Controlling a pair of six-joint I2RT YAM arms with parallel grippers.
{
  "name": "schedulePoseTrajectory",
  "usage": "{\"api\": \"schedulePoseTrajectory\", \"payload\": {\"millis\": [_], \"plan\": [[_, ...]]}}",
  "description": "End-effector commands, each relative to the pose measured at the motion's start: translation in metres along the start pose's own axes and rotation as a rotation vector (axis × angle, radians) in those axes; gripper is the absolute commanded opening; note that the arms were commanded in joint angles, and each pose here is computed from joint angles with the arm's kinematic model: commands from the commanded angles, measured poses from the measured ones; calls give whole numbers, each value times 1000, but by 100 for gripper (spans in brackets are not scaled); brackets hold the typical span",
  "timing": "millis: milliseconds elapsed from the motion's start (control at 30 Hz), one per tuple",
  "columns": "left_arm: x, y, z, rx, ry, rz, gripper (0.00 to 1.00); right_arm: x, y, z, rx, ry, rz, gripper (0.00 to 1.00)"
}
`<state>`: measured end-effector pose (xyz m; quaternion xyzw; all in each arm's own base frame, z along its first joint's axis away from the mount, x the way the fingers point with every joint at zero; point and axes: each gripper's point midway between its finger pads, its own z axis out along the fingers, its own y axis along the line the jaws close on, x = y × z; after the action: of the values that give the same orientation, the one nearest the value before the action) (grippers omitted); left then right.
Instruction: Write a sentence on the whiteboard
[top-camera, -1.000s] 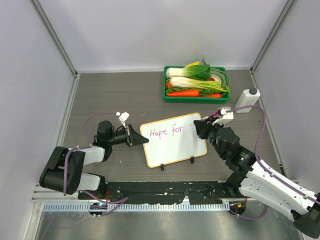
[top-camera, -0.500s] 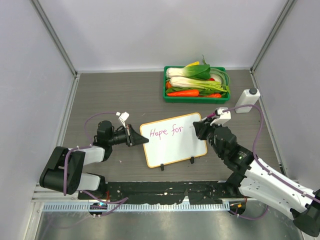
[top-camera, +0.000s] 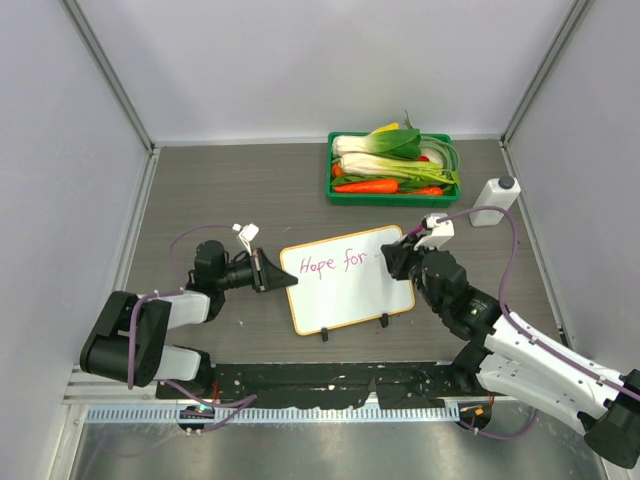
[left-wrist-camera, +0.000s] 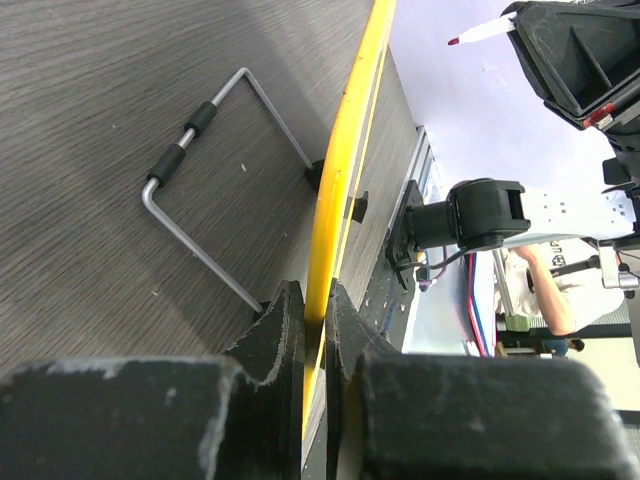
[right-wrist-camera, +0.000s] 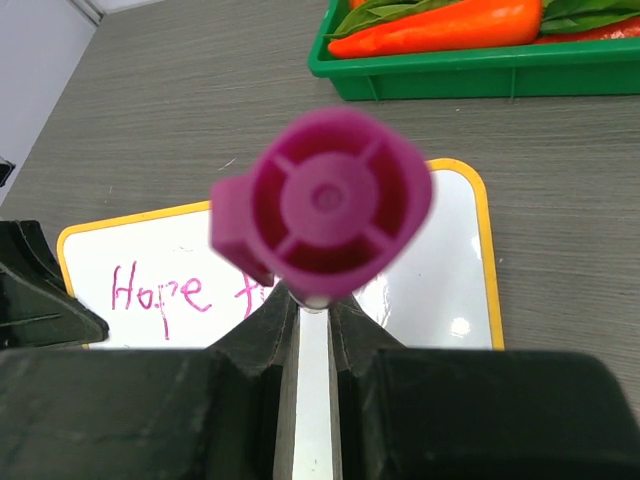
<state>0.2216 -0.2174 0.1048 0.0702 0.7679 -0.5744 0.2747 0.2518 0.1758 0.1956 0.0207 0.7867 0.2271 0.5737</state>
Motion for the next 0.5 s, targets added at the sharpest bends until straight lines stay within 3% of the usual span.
{"api": "schedulePoseTrajectory", "payload": {"millis": [0,467], "plan": [[-5,18,3,-78,-29,-2,0,-11,12,5,-56,-53,7,2],[-11,24,-1,-142,-62,19,0,-11,19,3,-105,-56,-19,1]]}}
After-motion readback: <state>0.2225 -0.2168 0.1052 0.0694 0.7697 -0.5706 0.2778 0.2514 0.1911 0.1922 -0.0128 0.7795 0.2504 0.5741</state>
